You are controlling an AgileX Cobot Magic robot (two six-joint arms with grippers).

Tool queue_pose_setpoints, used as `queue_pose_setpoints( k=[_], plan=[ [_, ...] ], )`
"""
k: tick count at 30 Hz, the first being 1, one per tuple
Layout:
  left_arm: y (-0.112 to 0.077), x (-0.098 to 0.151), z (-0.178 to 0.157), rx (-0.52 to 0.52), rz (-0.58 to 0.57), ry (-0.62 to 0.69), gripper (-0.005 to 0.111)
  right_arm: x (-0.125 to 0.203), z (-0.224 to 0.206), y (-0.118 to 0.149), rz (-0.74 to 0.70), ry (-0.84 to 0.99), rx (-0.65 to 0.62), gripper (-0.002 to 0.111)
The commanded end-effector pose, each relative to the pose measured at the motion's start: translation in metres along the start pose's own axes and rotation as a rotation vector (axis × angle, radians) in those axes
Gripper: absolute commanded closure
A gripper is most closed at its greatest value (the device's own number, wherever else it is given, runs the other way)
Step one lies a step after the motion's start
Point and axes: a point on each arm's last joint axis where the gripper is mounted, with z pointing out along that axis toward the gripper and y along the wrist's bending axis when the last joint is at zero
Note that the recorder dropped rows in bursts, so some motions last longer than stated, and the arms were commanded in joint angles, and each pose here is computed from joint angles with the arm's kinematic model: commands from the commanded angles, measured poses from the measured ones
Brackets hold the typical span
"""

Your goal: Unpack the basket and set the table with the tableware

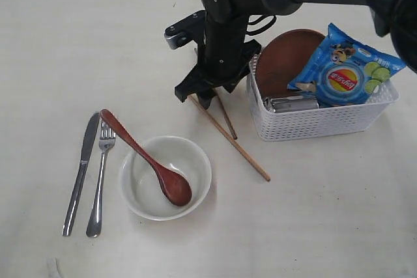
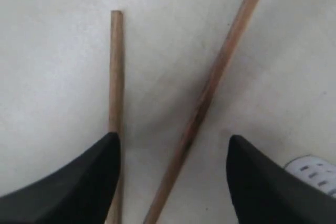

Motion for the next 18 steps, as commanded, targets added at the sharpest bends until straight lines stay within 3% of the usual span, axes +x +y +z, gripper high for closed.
queue_pose_setpoints(
  k=[1,10,14,18],
  plan=[
    [0.0,0.001,0.0,-0.004,-0.004,0.0,0.107,0.009,-0.006,-0.018,0.057,0.055,0.035,0.051],
    [0.0,0.001,0.0,-0.004,-0.004,0.0,0.107,0.026,-0.021,-0.058,0.152,0.107,0.049,0.051],
    [0.0,0.001,0.0,-0.004,-0.004,0.0,0.107,0.022,-0.035,-0.058,0.158,0.039,0.049,0.051],
    [0.0,0.001,0.0,-0.004,-0.004,0.0,0.107,0.012,-0.041,-0.038,0.12,-0.046,0.032,0.051]
  ],
)
